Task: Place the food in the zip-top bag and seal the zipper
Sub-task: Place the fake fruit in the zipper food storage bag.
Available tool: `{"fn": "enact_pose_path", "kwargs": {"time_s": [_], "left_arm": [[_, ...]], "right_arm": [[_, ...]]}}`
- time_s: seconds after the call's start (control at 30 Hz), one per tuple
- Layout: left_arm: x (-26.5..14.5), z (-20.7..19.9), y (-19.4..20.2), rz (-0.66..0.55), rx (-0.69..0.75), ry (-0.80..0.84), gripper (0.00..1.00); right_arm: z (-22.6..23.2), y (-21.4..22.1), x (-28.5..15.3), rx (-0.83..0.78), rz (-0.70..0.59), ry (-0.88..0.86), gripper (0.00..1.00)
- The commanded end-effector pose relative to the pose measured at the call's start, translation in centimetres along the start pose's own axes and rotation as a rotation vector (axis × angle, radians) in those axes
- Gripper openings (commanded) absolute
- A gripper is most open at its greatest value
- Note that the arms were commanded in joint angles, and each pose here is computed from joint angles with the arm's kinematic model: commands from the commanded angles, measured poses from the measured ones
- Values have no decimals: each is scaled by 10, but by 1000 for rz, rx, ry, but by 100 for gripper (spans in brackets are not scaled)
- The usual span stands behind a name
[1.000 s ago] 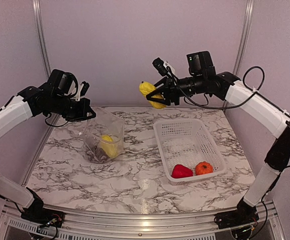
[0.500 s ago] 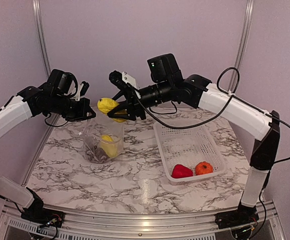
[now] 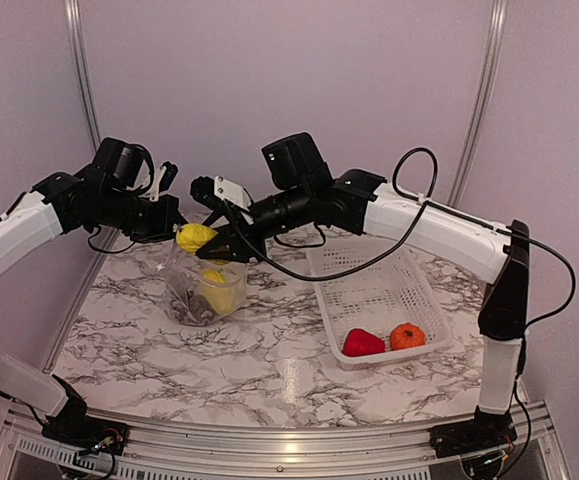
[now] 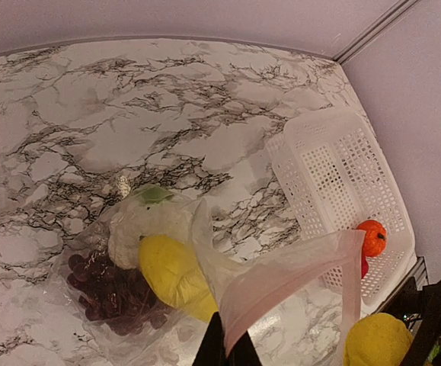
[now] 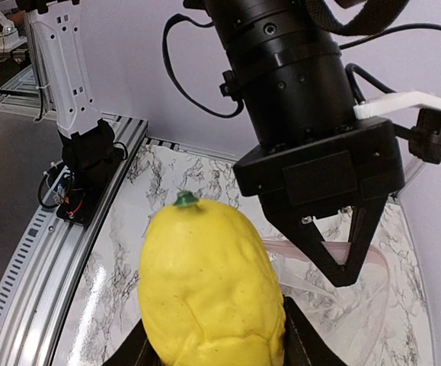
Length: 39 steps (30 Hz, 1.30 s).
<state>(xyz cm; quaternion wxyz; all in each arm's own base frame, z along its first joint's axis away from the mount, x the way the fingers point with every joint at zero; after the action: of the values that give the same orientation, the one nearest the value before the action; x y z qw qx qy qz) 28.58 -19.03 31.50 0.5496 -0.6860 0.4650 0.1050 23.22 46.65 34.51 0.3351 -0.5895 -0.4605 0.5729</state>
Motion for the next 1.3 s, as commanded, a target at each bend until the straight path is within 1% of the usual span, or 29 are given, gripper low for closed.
{"fn": "enact_pose_path", "kwargs": {"time_s": [0.0, 0.13, 0.27, 0.33, 0.5, 0.63, 0.9, 1.07, 1.13, 1.27], "left_arm": [[-14, -8, -8, -56, 13, 33, 0], [-16, -8, -8, -60, 16, 33, 0], [-16, -8, -8, -60, 20, 31, 0], [-16, -8, -8, -59, 21, 29, 0], [-16, -7, -7, -58, 25, 25, 0], [-14, -6, -6, -54, 27, 23, 0], [-14, -5, -3, -50, 31, 17, 0], [-12, -4, -3, -49, 32, 12, 0], [-12, -4, -3, -47, 35, 10, 0], [-12, -4, -4, -50, 37, 10, 0]], "right_arm": [[-14, -3, 7, -15, -20, 59, 20], [-23, 7, 12, 13, -10, 94, 20], [-33, 17, 15, 61, -1, 119, 26], [-34, 20, 16, 77, 3, 122, 33], [-32, 25, 17, 97, 14, 110, 49], [-29, 27, 15, 100, 23, 103, 58], [-17, 15, -3, 100, 28, 71, 60], [-1, -7, -36, 51, 5, 54, 59], [2, -11, -50, 48, 14, 51, 59], [5, -4, -79, 50, 55, 63, 58]]}}
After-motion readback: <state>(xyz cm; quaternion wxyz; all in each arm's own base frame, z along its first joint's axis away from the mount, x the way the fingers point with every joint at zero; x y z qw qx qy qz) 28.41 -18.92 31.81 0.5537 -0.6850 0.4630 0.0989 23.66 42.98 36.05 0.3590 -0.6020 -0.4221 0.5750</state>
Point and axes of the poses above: each gripper's point midway between its finger pads, its own x axis out along the fingers, its own z axis along the line the jaws close on, y = z × x, the point moved 6 cm from there along -x, back along the fingers, and after that the axes turned 4 degrees about x, right-handed, at the moved point
